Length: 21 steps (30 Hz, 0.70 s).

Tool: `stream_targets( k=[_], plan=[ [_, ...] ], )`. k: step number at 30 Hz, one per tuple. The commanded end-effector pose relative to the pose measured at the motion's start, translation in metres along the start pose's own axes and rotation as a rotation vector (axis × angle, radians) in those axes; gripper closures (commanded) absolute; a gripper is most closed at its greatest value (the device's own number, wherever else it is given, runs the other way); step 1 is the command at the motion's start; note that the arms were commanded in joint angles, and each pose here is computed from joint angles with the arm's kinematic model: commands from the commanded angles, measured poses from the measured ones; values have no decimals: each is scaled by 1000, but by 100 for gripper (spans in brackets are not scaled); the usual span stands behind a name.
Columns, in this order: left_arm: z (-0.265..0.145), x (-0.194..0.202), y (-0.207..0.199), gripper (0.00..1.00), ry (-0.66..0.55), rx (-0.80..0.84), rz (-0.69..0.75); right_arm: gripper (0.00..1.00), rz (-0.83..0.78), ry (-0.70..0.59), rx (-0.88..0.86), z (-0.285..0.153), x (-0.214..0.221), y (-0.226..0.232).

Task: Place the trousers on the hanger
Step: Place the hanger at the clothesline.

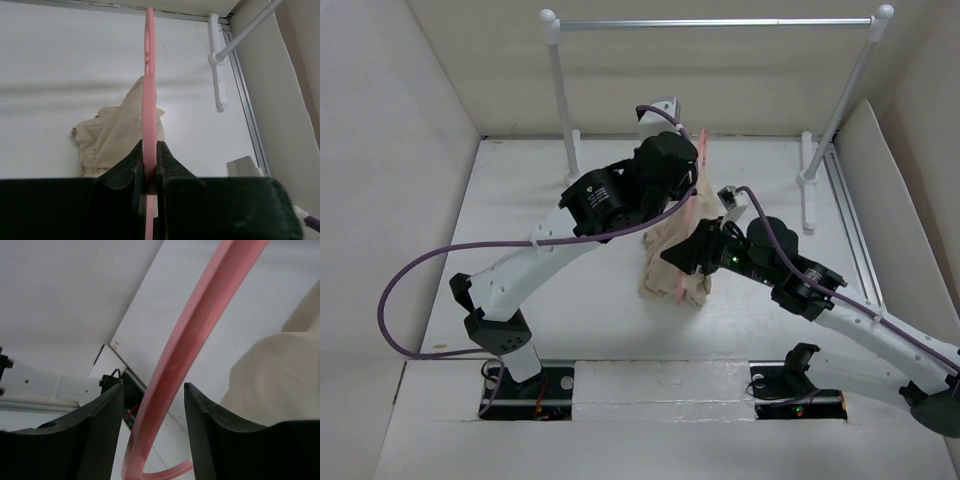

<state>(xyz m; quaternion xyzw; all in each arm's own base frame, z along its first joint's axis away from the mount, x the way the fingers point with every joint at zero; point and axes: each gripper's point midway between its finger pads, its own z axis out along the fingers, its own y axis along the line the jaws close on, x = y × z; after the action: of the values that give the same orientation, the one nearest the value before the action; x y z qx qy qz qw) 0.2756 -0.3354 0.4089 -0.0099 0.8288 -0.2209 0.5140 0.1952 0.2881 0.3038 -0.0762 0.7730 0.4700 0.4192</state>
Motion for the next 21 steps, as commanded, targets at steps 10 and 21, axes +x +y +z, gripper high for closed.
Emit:
stream_targets(
  k=[10, 21],
  plan=[
    [-28, -47, -12, 100, -122, 96, -108, 97, 124, -141, -202, -4, -29, 52],
    [-105, -140, 12, 1, -363, 212, -214, 100, 110, -278, -240, -7, -119, 66]
  ],
)
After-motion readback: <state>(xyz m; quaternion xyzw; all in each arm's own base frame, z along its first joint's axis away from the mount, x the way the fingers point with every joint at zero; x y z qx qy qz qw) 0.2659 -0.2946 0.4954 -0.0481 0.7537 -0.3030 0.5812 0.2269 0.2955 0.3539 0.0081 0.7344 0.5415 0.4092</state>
